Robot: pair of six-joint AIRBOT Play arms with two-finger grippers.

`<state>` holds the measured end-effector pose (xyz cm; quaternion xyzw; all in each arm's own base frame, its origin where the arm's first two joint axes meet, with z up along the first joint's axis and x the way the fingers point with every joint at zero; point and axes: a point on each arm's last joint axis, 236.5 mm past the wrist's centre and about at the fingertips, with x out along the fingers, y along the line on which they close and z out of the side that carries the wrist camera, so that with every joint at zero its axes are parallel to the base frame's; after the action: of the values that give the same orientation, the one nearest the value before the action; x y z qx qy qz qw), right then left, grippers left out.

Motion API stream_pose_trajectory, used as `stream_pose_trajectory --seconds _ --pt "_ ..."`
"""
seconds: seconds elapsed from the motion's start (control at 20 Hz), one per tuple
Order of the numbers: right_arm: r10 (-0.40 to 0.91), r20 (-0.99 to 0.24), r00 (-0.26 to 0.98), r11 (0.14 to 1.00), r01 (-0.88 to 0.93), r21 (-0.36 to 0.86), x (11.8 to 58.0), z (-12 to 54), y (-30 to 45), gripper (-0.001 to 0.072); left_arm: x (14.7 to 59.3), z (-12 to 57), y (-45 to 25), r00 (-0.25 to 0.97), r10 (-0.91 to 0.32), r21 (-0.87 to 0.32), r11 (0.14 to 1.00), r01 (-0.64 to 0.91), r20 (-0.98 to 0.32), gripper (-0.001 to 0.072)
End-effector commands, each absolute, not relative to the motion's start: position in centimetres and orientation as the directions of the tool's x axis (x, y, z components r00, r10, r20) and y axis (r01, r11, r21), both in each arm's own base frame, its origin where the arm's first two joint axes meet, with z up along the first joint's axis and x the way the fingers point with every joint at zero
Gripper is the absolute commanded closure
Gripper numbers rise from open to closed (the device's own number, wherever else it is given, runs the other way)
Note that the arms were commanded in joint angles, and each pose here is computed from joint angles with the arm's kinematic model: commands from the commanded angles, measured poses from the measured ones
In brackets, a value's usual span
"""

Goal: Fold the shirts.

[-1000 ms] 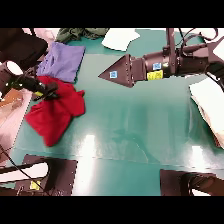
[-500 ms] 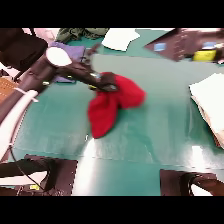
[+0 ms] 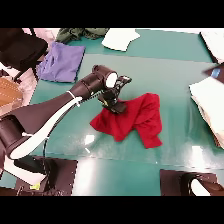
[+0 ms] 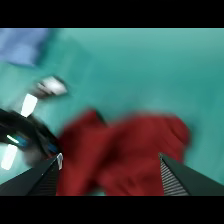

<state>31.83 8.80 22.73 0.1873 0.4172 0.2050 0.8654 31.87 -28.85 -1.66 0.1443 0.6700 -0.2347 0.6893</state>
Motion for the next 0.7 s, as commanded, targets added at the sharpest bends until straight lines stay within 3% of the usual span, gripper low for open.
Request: stream_pose_trajectory --seconds 0.0,0.05,0.2,0.35,0.5,0.65 --pt "0.531 -0.693 0.487 0.800 -0.018 0.600 29.4 13.3 8.6 0.0029 32.4 -2.2 -23.1 -0.012 0.109 0.085 0.837 0.541 -0.994 0.0043" --pt "0.563 -0.673 0.480 0.761 0.015 0.648 29.0 11.4 9.5 0.0031 32.4 -2.0 -22.5 -0.022 0.116 0.087 0.846 0.526 -0.993 0.0051" --pt "0.614 -0.597 0.517 0.657 0.084 0.749 29.1 7.5 10.9 0.0131 33.7 -0.5 -21.1 0.013 0.087 0.083 0.872 0.482 -0.996 0.0052" --pt "0.628 -0.632 0.454 0.649 0.144 0.747 29.1 3.1 10.9 0.0130 35.4 2.7 -18.3 0.081 0.036 0.066 0.914 0.401 -0.996 0.0052" --pt "0.731 -0.588 0.347 0.583 0.130 0.802 29.3 0.9 13.9 0.0128 36.2 6.7 -17.5 0.149 -0.117 -0.062 0.942 0.330 -0.982 0.0050" --pt "0.731 -0.659 0.179 0.650 0.111 0.751 28.0 -3.1 16.0 0.0128 36.8 8.9 -15.3 0.201 -0.143 -0.082 0.956 0.281 -0.969 0.0050"
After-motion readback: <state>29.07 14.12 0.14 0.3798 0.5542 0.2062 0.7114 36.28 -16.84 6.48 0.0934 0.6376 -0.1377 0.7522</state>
